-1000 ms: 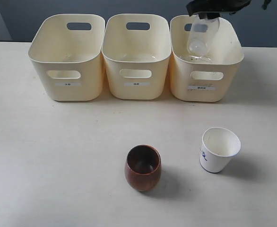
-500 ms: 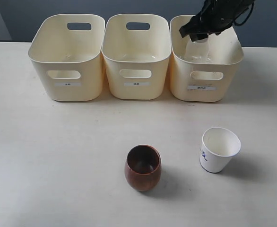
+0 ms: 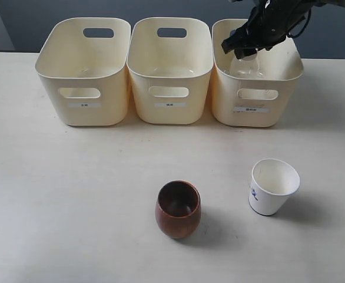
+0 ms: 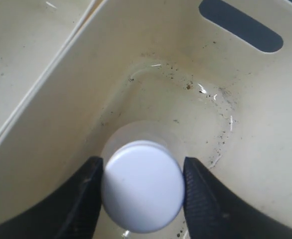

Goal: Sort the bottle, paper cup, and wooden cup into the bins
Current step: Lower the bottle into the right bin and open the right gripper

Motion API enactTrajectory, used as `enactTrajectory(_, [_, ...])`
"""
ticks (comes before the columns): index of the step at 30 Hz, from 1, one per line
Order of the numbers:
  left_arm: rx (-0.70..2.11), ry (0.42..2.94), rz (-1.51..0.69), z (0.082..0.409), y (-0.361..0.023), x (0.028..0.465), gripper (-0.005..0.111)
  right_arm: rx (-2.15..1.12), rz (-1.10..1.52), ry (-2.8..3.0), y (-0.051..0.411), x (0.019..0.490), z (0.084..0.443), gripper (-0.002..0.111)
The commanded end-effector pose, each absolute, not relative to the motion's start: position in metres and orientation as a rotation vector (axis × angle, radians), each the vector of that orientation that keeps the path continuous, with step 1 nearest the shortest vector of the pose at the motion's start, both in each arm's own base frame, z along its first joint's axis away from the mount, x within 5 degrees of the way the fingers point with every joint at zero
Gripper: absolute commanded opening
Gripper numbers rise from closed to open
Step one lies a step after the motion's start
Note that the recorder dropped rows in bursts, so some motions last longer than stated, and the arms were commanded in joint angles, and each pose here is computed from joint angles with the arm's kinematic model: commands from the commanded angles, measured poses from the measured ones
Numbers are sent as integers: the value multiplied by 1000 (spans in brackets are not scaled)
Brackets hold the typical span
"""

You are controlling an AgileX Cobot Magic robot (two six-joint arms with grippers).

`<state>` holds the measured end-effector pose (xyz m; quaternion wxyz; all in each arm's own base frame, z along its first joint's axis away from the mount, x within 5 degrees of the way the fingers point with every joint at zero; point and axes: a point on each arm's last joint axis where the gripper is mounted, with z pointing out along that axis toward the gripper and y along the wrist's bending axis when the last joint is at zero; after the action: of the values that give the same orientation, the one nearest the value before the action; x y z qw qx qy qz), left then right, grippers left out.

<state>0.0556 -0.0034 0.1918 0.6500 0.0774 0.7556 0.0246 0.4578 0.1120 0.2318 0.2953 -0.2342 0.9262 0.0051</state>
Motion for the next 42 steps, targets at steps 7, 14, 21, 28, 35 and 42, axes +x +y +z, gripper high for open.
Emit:
enactTrajectory(7, [175, 1715, 49, 191, -4, 55, 0, -612, 21, 2463, 110, 460, 231, -1])
enactTrajectory(14, [175, 1715, 49, 191, -4, 55, 0, -600, 23, 2486, 110, 460, 228, 36])
enactTrajectory(21, [175, 1715, 49, 191, -4, 55, 0, -575, 26, 2438, 111, 464, 230, 47])
enactTrajectory(28, [175, 1715, 49, 191, -4, 55, 0, -555, 30, 2445, 110, 464, 230, 71])
enactTrajectory(35, [175, 1715, 49, 191, -4, 55, 0, -554, 30, 2439, 110, 464, 230, 72])
enactTrajectory(42, [175, 1715, 49, 191, -4, 55, 0, -546, 28, 2433, 110, 465, 231, 72])
